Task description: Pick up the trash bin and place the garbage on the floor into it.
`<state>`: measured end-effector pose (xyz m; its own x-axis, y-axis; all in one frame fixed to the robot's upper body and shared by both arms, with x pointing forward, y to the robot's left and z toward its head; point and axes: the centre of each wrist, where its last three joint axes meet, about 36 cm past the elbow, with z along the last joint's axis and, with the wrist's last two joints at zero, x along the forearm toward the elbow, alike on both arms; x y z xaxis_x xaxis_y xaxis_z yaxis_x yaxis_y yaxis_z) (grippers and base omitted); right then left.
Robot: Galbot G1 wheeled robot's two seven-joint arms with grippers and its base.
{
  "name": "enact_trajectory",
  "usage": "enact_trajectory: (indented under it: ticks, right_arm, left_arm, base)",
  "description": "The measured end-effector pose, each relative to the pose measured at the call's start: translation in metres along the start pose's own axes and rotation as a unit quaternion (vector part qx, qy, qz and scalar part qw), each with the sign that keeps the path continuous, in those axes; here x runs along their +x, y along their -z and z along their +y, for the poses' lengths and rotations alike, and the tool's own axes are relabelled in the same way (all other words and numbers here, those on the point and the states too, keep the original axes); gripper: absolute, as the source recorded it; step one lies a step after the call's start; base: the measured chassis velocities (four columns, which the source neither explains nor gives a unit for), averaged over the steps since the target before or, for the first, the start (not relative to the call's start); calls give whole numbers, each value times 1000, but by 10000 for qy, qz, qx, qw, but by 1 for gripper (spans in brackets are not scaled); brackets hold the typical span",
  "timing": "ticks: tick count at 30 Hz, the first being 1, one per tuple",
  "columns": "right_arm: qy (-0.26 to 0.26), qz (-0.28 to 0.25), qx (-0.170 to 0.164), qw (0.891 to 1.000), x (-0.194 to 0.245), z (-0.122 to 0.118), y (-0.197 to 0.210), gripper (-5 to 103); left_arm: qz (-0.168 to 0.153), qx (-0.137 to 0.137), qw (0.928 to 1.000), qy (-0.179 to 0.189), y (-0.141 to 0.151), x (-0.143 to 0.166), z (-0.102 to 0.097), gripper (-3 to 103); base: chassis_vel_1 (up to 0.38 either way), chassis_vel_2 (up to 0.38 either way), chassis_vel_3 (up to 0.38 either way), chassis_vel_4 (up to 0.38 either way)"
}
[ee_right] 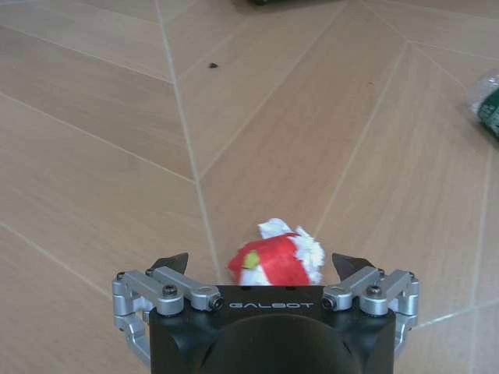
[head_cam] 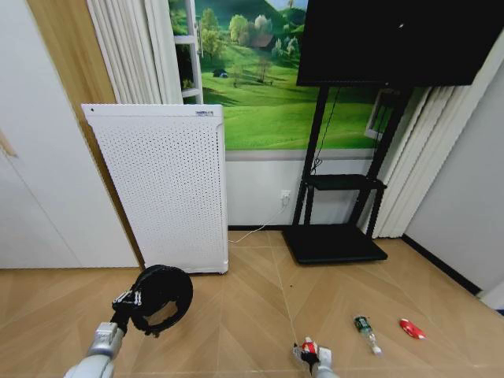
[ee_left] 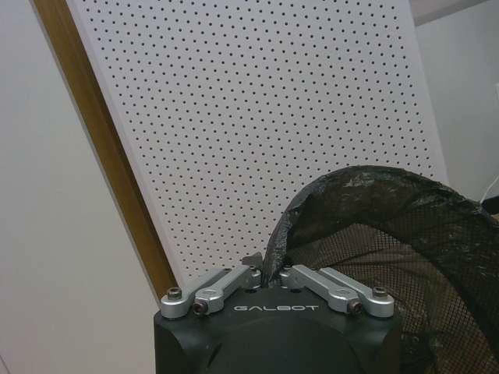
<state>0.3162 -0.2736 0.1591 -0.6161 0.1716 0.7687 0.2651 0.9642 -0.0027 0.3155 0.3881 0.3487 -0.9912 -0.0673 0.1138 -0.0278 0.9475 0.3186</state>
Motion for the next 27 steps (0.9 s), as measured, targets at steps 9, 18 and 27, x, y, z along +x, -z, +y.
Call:
enact_trajectory:
  ticks: [9,18,27]
  right_arm:
    - [-202,89,77,9997,-11,-11,-13,100]
    - [-119,78,87,9999,-18,2,-13,100]
    - [-110,68,136,9998,-26,-3,-14,82]
  left_arm:
    - [4,-12,10000,-3,-5,0,1,4]
    - [35,-45,10000,22,-14,2,-2,4]
    - [45,-37,10000,60,-17,0,0,4]
  base:
    - [0,0,0,0]
    - [0,0,0,0]
    - [0,0,0,0]
